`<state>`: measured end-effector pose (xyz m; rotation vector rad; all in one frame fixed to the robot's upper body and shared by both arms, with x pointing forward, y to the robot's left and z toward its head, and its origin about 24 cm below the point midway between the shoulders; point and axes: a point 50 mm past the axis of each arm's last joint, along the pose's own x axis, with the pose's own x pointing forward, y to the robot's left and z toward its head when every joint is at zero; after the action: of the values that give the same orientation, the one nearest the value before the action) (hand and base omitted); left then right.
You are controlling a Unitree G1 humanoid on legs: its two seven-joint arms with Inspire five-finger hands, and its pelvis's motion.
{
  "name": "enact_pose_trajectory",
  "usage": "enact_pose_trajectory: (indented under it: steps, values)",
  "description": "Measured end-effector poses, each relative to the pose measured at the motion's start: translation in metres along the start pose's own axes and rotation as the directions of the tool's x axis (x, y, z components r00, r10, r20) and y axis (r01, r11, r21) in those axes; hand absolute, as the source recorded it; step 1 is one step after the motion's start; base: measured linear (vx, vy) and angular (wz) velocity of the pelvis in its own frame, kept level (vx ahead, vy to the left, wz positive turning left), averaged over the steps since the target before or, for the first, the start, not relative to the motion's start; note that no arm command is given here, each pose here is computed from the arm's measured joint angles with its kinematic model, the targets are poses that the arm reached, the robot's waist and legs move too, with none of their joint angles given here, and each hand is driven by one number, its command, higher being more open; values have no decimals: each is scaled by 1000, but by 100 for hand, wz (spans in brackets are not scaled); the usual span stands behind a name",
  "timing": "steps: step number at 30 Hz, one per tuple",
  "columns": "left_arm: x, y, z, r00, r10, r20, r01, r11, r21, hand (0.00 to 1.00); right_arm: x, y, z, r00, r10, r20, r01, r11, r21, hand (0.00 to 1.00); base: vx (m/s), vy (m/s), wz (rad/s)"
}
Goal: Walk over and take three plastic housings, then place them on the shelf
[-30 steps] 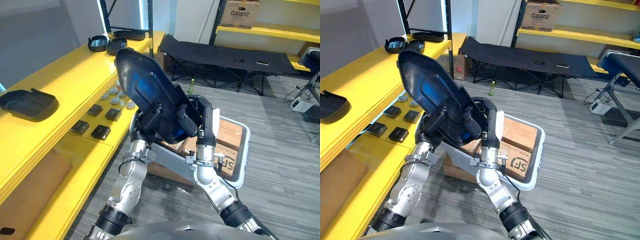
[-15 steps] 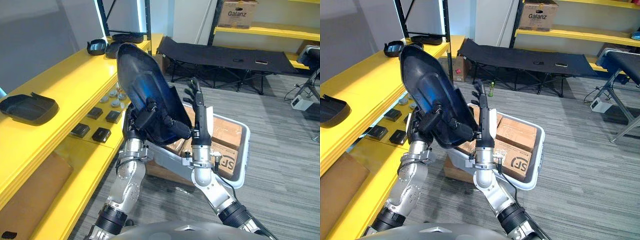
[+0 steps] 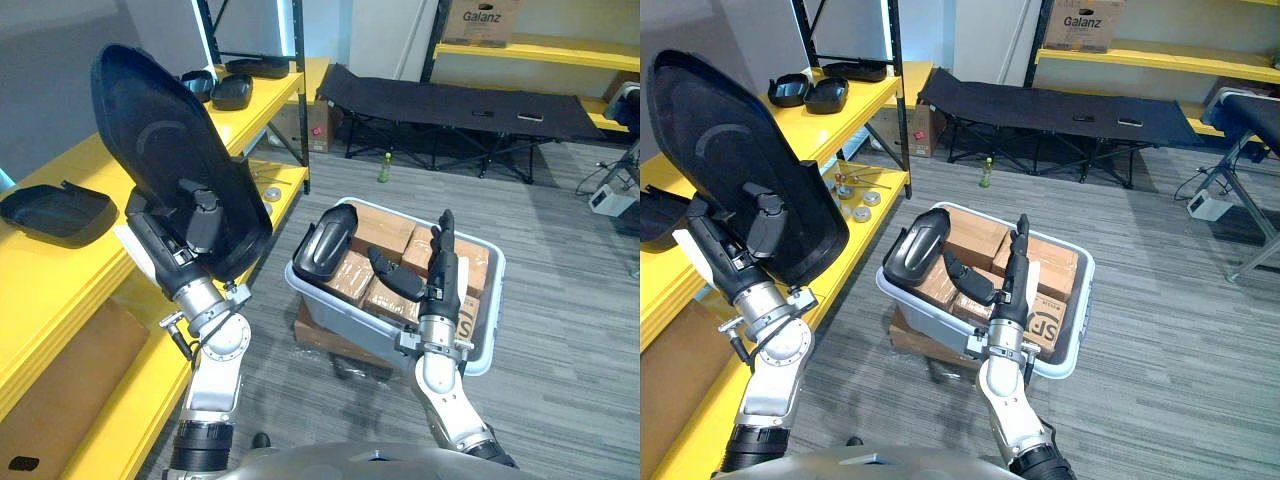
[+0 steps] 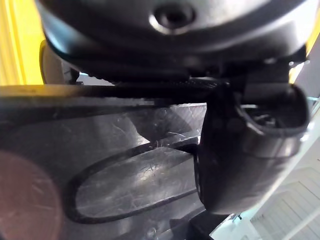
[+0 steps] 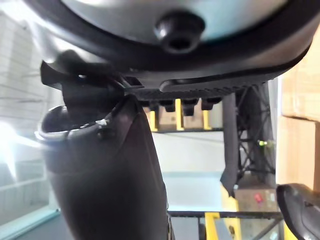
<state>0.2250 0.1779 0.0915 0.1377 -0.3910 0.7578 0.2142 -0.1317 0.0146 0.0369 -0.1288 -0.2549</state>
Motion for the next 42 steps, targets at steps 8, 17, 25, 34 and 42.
enact_pose_trajectory:
  steps: [8, 17, 25, 34, 42]
  values:
    - [-5, 13, -3, 999, -43, -8, 42, 994, -104, 0, 0, -17, -5, 997, 60, -55, -55, 994, 95, 100, 0, 0, -6]
    - [-4, 44, 22, 992, -63, 107, 77, 988, -135, 0, 16, -34, 20, 994, 97, 53, -107, 962, 252, 100, 0, -3, 9]
    - [-7, 76, 28, 981, -135, 142, 144, 988, -58, 0, 24, 7, 26, 920, 386, 68, -392, 893, 223, 100, -19, -29, 51]
    - [-15, 100, 21, 990, -126, 65, 134, 980, -148, 0, 37, 52, 30, 839, 540, 66, -540, 814, 214, 100, 16, -37, 44]
    - [-16, 89, 33, 948, -277, 160, 314, 898, -307, 0, 44, 30, 25, 895, 447, 21, -444, 882, 156, 100, -25, 19, 75]
